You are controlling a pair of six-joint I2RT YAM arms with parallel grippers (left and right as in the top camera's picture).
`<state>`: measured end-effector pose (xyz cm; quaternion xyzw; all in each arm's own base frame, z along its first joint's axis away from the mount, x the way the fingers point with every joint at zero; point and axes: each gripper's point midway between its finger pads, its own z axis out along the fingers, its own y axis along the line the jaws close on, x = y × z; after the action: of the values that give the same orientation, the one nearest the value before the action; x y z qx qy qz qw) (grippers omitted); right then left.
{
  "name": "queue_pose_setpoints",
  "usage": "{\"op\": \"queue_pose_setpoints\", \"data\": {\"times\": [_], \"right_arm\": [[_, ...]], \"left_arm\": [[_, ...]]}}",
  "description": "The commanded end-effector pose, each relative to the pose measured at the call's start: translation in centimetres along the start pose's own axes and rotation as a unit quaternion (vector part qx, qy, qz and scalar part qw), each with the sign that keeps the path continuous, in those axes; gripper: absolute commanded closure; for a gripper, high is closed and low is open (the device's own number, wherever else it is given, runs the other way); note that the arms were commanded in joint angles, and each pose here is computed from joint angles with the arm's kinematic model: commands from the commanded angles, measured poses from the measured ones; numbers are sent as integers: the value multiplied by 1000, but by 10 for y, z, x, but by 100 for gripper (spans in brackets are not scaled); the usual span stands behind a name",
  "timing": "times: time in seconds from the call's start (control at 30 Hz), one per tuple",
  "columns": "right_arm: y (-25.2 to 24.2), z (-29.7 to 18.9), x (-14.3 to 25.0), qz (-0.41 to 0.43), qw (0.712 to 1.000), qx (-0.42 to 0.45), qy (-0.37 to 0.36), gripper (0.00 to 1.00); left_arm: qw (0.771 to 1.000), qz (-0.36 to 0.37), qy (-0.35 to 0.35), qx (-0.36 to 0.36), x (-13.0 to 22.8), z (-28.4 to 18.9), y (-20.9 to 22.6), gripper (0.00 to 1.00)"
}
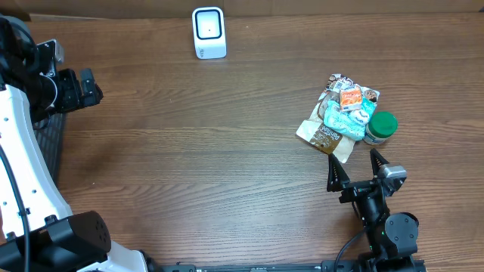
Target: Scan the item barcode
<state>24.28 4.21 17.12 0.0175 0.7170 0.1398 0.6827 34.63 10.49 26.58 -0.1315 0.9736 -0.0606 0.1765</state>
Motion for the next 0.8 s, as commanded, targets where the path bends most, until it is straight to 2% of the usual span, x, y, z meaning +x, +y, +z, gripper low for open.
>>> {"op": "queue_pose_setpoints", "data": {"times": [0.0, 0.2, 0.53, 0.77], "right_arm": [[-1, 0, 1, -3, 1000, 2, -3, 0], [-1, 0, 1, -3, 1000, 2, -3, 0], [-1, 0, 1, -4, 1000, 2, -3, 0], [-1, 0, 1, -4, 1000, 2, -3, 0]], "left_arm": [[1000, 9, -2, 0, -1, 0, 0, 1], [999, 26, -26, 2, 1, -18, -13, 1], [980, 159, -105, 51, 33, -81, -107, 0], [963, 212, -143, 79, 63, -113, -137, 0]]}}
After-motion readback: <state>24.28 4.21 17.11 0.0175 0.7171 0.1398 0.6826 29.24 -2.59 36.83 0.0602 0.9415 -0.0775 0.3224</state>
